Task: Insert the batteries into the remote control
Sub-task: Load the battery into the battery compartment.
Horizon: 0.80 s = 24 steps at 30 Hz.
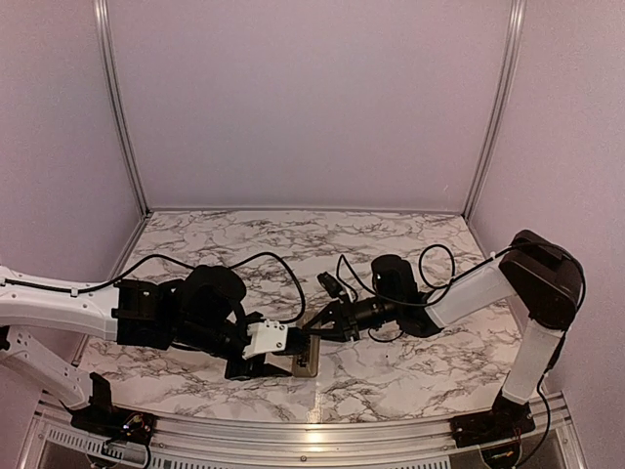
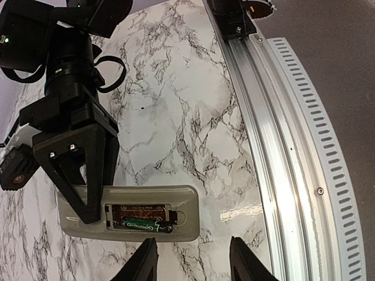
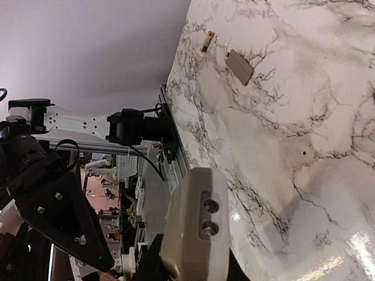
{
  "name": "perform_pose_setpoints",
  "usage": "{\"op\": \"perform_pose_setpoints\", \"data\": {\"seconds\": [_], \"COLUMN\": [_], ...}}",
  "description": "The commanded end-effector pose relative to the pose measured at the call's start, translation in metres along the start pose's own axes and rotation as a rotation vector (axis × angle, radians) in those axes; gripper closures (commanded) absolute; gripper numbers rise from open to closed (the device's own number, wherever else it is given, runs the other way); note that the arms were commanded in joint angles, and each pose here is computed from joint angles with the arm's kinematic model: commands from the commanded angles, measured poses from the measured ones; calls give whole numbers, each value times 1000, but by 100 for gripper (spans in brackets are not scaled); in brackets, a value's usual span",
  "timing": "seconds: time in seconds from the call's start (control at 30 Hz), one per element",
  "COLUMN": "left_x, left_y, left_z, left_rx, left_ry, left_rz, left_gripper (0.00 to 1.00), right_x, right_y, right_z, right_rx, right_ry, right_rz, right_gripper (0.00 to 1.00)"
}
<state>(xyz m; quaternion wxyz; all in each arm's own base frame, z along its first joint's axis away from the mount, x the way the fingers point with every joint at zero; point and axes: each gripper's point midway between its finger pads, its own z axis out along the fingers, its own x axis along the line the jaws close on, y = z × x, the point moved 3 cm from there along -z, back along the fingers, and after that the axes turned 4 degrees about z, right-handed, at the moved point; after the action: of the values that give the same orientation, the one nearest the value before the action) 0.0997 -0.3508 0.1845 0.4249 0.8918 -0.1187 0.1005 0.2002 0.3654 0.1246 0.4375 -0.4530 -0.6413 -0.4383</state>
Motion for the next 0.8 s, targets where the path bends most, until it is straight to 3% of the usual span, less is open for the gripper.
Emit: {"op": "perform_pose_setpoints", "data": {"seconds": [0.0,0.33,0.77], "left_x": [-6,-6,-3], "left_y": [-4,-4,-9], "left_z": [6,14,26], "left_rx": [61,88,143], "left_ry": [-27,-56,-72], "left_rz": [102,177,210], "left_gripper": [57,53,59], "right_x": [15,18,20], "right_y": [1,-2,-5], "right_z": [6,10,16], "right_rx": [26,49,82], "right_ry": [25,31,21], "right_rz": [-40,-49,-69], "right_gripper": [100,100,100]}}
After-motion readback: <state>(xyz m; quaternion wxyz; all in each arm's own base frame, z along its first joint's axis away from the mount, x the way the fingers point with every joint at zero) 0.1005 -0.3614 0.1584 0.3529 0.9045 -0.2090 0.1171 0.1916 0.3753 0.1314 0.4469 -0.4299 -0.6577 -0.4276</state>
